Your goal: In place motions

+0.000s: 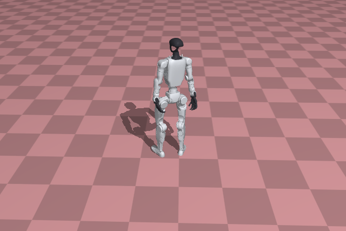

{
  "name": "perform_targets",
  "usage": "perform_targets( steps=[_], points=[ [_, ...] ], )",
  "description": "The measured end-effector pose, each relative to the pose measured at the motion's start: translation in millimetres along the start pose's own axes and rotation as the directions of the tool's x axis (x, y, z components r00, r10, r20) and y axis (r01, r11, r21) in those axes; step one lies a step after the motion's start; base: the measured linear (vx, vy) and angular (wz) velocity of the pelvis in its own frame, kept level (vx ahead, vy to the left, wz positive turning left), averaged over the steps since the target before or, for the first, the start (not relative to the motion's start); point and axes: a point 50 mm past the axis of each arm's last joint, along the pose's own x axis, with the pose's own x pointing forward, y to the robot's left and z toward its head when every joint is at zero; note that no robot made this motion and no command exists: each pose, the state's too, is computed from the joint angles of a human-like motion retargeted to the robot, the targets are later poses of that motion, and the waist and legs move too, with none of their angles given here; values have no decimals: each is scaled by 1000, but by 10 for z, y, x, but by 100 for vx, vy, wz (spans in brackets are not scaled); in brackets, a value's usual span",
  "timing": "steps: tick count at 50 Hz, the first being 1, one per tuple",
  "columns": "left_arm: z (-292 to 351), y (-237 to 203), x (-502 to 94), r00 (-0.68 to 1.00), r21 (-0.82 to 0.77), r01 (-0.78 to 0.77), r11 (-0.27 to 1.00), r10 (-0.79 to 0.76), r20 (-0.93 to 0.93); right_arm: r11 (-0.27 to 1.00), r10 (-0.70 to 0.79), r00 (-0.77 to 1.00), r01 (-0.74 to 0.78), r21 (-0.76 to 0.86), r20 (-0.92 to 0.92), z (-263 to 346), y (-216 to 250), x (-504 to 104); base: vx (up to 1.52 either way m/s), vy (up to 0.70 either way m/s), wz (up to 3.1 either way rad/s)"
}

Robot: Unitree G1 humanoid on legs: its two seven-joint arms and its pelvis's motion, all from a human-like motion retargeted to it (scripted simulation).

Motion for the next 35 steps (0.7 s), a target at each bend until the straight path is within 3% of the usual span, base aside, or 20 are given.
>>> perform_targets(
  steps=[13,20,30,35],
  points=[
    [-132,99,-20,1000,-87,-13,996,12,-10,999,-37,999,37,-30,6,47,-109,-40,-22,28,205],
    [-344,105,9,997,-213,-63,975,53,-55,995,-94,992,97,-26,81,277,-286,-148,-27,16,131],
    [-1078,-402,186,969,-487,26,873,-142,-203,986,-105,946,140,-93,308,869,-265,-324,-4,6,56],
    [-1132,-720,267,960,-632,80,771,-231,-161,971,-116,928,182,-156,355,988,-139,-321,2,-2,-9]
  ],
)
